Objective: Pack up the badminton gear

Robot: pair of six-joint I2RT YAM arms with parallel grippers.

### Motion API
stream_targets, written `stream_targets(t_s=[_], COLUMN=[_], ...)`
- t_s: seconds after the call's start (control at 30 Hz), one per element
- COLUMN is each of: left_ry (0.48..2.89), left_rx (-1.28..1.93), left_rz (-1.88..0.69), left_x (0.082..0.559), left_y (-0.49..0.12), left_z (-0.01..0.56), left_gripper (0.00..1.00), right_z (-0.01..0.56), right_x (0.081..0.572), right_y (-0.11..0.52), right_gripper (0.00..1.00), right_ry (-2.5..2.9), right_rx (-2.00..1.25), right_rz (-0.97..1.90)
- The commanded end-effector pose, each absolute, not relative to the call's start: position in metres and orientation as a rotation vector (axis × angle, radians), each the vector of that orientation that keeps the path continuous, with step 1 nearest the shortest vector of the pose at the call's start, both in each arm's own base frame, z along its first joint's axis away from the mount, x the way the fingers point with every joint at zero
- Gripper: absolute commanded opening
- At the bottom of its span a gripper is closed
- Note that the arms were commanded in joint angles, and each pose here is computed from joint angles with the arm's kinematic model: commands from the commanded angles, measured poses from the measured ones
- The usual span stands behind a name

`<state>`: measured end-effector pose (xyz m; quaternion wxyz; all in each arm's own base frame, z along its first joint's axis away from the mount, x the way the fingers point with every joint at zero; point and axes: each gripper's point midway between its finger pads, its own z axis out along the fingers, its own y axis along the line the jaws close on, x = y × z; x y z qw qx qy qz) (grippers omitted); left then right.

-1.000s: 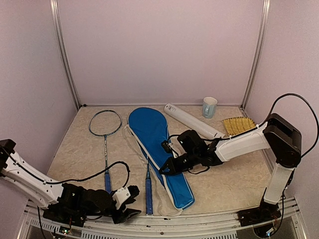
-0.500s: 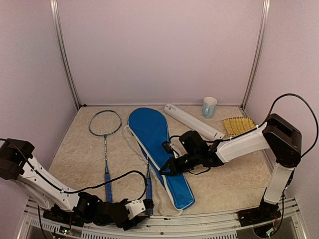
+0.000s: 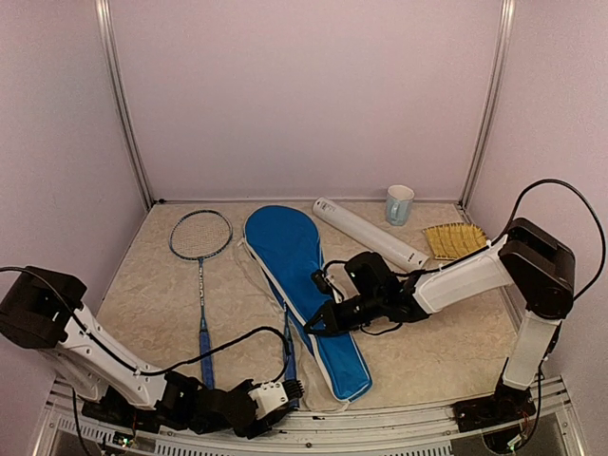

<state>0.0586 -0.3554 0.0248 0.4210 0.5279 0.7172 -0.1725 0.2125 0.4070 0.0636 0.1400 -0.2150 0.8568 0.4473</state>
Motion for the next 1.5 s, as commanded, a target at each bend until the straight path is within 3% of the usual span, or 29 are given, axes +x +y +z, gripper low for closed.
stream_targets(t_s=[0.0,0.3,0.7,1.47], left_ry=[1.758,1.632,1.624,1.548], left_rx=[1.23,1.037,1.073,0.985], left_rz=[-0.379,-0.508,-0.455,-0.399], left_x=[0.073,0.092,0.113,0.148], left_y=[-0.357,-0.371,-0.389,-0.407], left_z=[0.034,0.109,0.068,0.06], left_gripper=[0.29,0.23,0.22,0.23], right_z=[0.06,0.066,0.086,0.089], right_x=[0.207,0.2,0.187,0.166], right_y=[0.407,0.41,0.415,0.421], right_gripper=[0.0,0.0,0.0,0.0], right_ry=[2.476,2.46,2.413,2.382], right_rx=[-0.611,-0.605,-0.554,-0.413], right_rz=[1.334,1.353,1.477,1.677])
